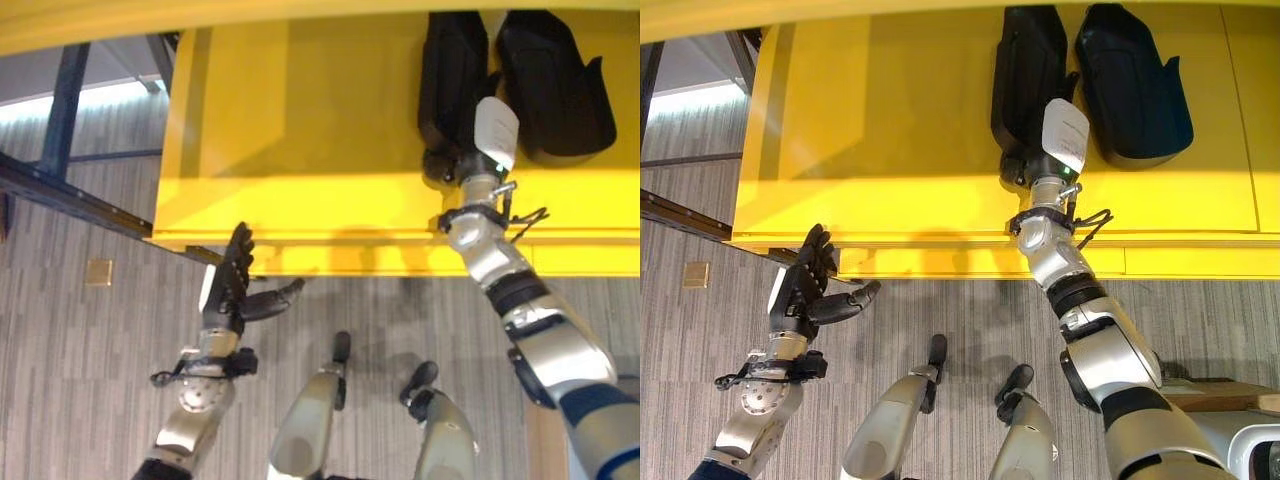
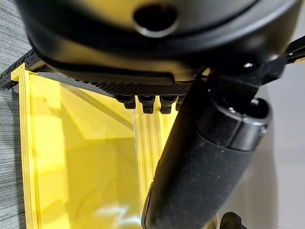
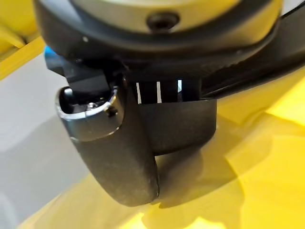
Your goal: Move parts from the plastic box to the shelf.
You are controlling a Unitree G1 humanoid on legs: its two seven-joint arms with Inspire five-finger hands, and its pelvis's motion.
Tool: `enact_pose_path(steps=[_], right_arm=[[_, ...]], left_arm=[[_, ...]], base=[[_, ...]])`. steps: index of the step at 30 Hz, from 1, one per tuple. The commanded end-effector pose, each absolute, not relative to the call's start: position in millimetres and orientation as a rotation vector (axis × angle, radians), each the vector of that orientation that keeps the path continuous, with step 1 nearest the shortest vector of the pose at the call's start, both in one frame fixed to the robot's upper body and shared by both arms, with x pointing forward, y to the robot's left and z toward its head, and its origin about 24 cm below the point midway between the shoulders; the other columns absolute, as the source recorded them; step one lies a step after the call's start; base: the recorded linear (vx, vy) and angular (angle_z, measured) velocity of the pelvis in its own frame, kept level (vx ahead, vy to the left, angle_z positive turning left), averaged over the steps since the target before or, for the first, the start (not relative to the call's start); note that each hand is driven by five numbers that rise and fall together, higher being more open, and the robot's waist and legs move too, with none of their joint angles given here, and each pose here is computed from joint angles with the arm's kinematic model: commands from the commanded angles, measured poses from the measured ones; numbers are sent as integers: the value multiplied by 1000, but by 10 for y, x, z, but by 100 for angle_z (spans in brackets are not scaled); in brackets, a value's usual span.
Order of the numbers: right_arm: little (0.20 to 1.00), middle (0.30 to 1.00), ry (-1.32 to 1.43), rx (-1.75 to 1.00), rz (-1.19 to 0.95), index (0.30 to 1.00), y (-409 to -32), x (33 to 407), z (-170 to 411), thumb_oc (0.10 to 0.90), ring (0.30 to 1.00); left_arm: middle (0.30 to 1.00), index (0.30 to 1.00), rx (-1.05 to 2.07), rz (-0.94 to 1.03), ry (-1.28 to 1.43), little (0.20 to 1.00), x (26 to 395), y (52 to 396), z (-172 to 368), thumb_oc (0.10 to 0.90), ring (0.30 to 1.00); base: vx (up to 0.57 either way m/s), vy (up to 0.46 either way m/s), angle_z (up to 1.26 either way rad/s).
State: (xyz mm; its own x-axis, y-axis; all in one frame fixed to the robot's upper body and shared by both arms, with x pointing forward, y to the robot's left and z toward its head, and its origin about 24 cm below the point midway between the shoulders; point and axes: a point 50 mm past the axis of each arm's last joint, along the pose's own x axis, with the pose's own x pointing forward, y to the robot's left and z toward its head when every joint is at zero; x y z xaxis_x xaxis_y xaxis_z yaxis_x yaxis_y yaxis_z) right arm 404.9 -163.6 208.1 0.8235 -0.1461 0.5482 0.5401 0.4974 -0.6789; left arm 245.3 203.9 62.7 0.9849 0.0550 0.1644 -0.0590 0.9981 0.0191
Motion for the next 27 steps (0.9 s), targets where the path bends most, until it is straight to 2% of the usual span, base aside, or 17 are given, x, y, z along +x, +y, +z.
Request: enact_pose_path(steps=[1, 27], right_arm=[[300, 300, -609, -1052, -391, 300, -1488, 4021, 2361, 400, 300], [300, 300, -529, -1476, -64, 300, -1172, 4076, 1837, 400, 300]], left_arm=[[1000, 1000, 12, 19, -390, 1000, 2505, 1966, 1068, 900, 1000], [1000, 1000, 17, -35, -365, 1000, 2494, 1946, 1003, 900, 1000]], base=[[0, 0, 0], [0, 0, 0]])
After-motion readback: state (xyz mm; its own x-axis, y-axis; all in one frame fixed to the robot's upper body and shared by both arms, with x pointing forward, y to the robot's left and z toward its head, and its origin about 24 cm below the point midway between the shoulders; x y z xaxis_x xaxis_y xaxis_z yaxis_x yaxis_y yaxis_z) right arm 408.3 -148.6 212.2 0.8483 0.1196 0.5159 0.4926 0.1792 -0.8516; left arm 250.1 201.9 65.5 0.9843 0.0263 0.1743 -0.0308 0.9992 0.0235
